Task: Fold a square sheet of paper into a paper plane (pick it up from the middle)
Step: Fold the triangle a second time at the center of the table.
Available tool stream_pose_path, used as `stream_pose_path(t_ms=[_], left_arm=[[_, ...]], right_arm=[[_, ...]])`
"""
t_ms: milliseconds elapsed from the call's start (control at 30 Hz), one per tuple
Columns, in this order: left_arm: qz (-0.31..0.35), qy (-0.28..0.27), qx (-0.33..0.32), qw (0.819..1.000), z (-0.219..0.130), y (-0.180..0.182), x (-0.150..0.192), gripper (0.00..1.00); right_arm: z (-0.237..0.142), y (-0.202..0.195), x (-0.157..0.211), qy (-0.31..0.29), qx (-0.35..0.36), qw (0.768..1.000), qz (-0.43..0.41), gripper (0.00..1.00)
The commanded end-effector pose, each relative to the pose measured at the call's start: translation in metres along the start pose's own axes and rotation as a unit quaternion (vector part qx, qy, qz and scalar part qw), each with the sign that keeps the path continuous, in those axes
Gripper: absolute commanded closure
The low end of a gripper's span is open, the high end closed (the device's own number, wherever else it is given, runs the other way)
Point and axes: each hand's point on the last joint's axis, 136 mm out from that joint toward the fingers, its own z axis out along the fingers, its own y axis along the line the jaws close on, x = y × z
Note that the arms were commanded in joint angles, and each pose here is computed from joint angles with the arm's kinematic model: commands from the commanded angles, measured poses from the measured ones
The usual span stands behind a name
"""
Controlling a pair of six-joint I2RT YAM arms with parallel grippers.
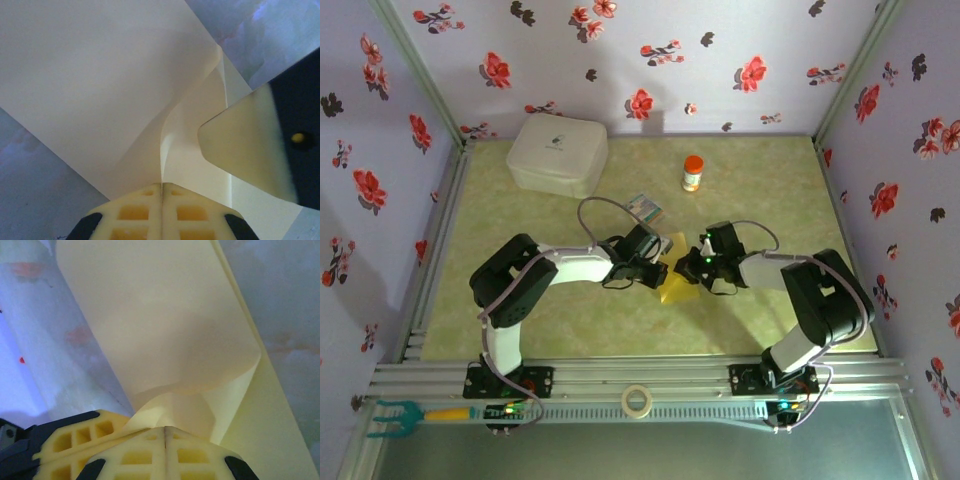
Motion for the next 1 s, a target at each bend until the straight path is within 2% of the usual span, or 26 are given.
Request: stream_pose_path(t_ms=[0,167,467,567,833,967], left_arm=[[-0.009,0.027,-0.017,0.999,0.009,0.014,0.016,1.0],[-0.01,0.033,-0.02,0.999,0.01,0.016,0.02,1.0],[-0.01,0.037,-0.022,0.999,0.011,0.017,0.021,1.0],[-0.01,0.038,-0.022,0.999,0.011,0.017,0.021,1.0],[-0.011,0.04,-0.022,0.999,0.012,0.018,0.023,1.0],[-0.011,0.044,-0.022,0.999,0.013,0.019,0.025,1.0]], right_arm=[[0.007,-0.026,0.008,0.003,0.026,1.0,0.013,1.0],[0.009,-0.034,0.009,0.005,0.017,0.999,0.029,1.0],[-0.017,0.009,-0.02,-0.025,-0.002,1.0,-0.012,1.0],[-0.015,0.001,-0.028,-0.028,0.001,1.0,-0.004,1.0],[-0.004,-0.051,-0.027,-0.029,0.058,0.997,0.051,1.0],[-0.008,-0.047,-0.033,-0.037,0.046,0.997,0.055,1.0]])
